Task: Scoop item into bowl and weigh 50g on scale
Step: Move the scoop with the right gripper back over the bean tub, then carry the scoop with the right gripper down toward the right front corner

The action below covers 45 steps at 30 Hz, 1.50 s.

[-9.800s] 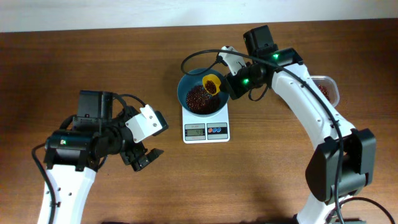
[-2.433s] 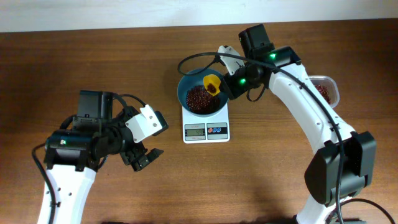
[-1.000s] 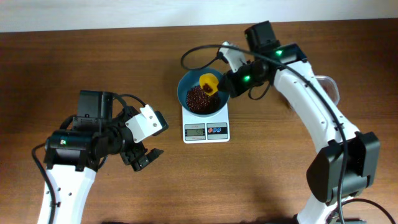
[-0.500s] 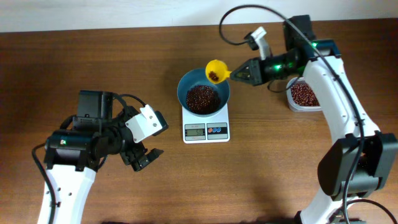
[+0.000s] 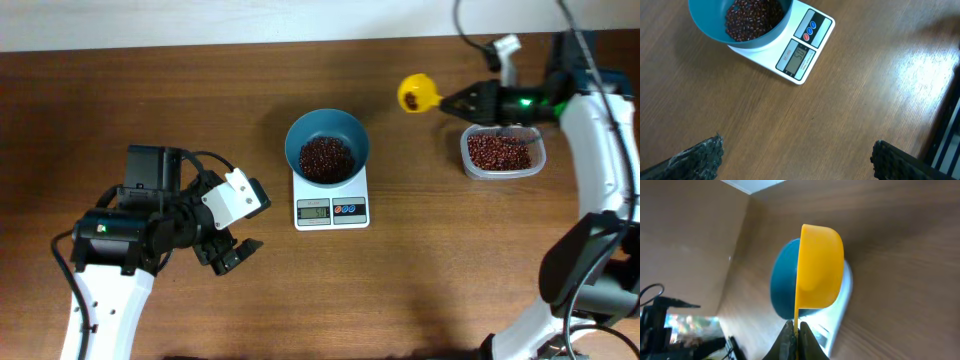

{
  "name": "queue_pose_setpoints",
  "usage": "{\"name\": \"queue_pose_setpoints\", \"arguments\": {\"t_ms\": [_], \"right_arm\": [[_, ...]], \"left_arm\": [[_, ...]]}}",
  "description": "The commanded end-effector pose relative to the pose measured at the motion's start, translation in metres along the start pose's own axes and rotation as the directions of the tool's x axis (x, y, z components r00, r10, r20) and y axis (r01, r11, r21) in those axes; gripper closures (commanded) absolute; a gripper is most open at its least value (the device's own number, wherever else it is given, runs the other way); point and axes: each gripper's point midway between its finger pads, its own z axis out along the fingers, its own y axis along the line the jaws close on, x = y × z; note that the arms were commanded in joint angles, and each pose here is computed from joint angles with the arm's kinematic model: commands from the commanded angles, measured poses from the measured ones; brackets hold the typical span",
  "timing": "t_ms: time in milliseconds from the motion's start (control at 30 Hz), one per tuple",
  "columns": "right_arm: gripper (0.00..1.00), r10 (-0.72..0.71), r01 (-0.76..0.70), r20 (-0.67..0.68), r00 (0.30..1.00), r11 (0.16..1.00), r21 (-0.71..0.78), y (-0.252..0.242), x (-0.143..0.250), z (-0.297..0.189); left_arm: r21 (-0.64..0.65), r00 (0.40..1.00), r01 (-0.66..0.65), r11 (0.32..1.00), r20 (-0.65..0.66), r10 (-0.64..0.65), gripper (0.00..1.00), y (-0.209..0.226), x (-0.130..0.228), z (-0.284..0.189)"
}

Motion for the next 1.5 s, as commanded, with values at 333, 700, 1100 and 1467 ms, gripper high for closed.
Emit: {"name": "queue_pose_setpoints", "arguments": {"t_ms": [333,700,1100,1467], "right_arm": [[0.96,0.076,-0.037,-0.084,0.994,0.918,0.395,-0.077,0.043,-0.080],[0.96,0.121,-0.007,-0.131,0.984,0.761,0.648,-0.128,0.059,-0.126],[0.96,0.041,0.195,-0.264,0.964,0.566,0.801,-0.138,0.037,-0.111],[0.96,0.062,0.281,-0.337,0.939,0.424,0.861,-0.138,0.035,-0.111]], "left_arm": [[-0.009,1.000,-0.007,1.000,0.003,0.007,0.01,0.001,0.001,-0.002],[-0.009,1.000,-0.007,1.000,0.003,0.007,0.01,0.001,0.001,-0.002],[-0.009,1.000,-0.007,1.000,0.003,0.007,0.01,0.001,0.001,-0.002],[-0.009,1.000,-0.007,1.000,0.003,0.007,0.01,0.001,0.001,-0.002]]}}
